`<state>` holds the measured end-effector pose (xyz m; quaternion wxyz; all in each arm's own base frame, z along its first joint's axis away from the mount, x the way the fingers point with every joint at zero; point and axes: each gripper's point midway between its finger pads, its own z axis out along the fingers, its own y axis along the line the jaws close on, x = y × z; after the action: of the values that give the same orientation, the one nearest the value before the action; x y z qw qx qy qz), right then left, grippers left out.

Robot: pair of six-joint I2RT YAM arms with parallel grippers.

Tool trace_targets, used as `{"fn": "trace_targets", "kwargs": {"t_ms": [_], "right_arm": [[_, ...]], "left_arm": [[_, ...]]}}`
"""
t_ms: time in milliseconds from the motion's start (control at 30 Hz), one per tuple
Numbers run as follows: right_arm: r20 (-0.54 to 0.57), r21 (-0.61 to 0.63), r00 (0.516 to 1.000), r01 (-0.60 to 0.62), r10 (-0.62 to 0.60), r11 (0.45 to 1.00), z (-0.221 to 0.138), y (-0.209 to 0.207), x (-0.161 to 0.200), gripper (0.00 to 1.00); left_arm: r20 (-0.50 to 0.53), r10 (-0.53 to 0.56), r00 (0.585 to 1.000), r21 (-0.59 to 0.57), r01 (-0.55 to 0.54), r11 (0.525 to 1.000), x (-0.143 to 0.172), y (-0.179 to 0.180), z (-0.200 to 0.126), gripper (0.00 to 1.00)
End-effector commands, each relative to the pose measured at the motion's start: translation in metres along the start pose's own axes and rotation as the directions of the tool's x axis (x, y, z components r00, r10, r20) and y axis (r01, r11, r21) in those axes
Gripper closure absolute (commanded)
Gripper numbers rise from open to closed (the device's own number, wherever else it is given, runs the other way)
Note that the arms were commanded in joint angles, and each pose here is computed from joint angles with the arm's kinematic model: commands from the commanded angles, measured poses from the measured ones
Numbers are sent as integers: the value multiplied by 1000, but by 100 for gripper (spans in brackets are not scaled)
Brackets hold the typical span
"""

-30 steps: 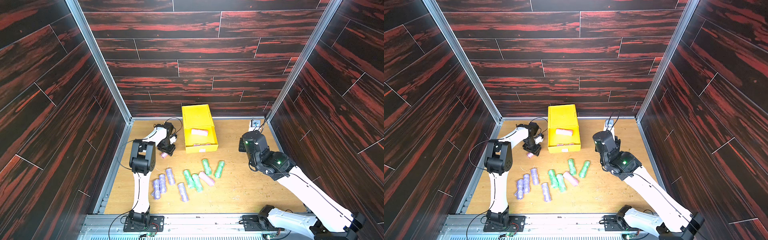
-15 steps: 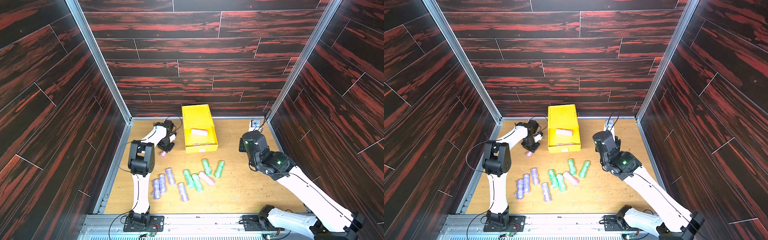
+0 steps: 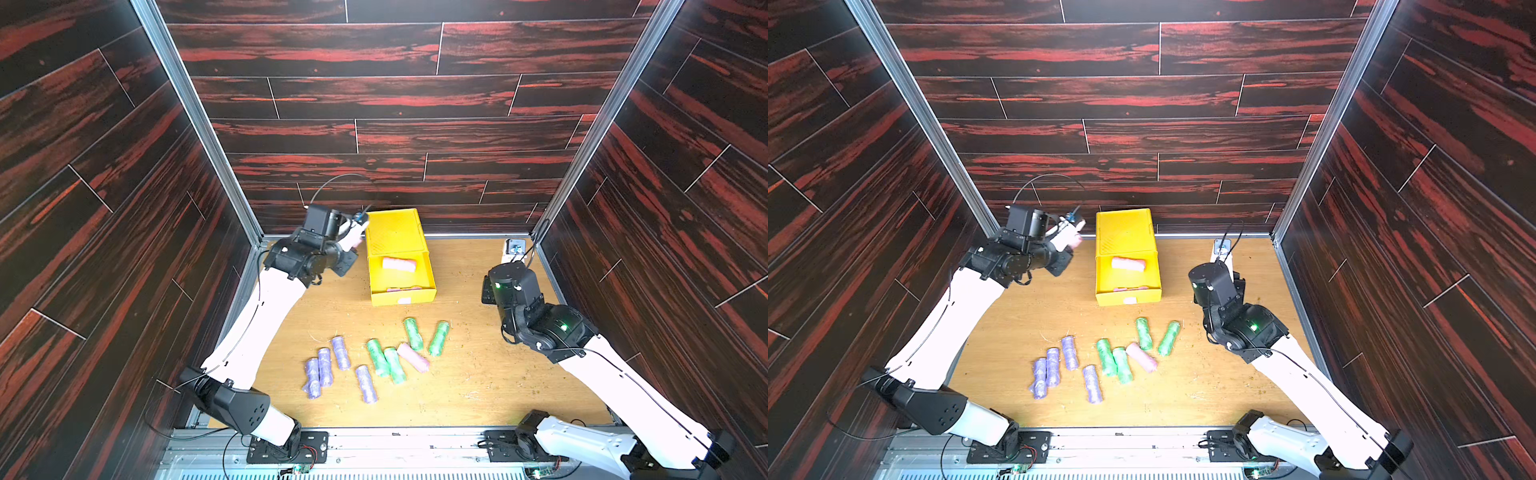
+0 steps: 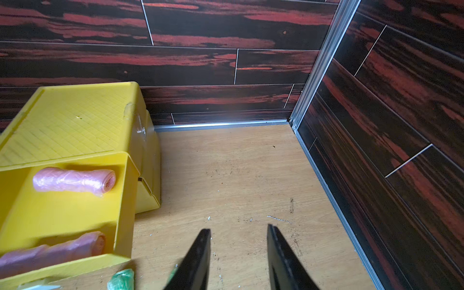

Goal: Sort the rolls of trash bags by color and place them into the drawer
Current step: Pick up the roll of trash bags from the center of the board, then place the roll of trash bags in the drawer.

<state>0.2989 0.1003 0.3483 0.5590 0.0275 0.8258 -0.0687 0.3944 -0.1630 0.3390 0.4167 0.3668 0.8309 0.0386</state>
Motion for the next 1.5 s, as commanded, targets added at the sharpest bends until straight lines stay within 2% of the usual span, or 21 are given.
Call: {"fn": "trace_targets", "kwargs": {"t_ms": [0, 100, 200, 433, 900, 1033, 1467], "right_arm": [[10, -5, 1000, -25, 25, 1000, -7, -6, -8, 60], [3, -18, 1000, -29, 29, 999, -8, -5, -7, 60], [-3, -24, 999, -32, 32, 999, -9, -5, -7, 60], [-3, -21, 999, -36, 36, 999, -12, -9, -6, 60], [-1, -6, 1000, -19, 19, 1000, -11, -11, -3, 60], [-1, -5, 1000, -17, 17, 1000, -11, -11, -3, 60], [3, 10, 1000, -8, 7, 1000, -11, -15, 1, 60]], "left_arm": [[-97, 209, 973, 117, -197, 973, 11, -28, 39, 99], [-172, 341, 924, 154, -317, 936, 15, -40, 63, 100], [-209, 427, 880, 160, -401, 902, 16, -43, 80, 100], [-130, 549, 826, 235, -512, 826, -5, -63, 91, 100], [-49, 652, 757, 282, -616, 736, -30, -99, 99, 100], [-62, 652, 756, 303, -608, 734, -25, -105, 107, 100], [-121, 688, 715, 377, -609, 698, 3, -120, 138, 100]]}}
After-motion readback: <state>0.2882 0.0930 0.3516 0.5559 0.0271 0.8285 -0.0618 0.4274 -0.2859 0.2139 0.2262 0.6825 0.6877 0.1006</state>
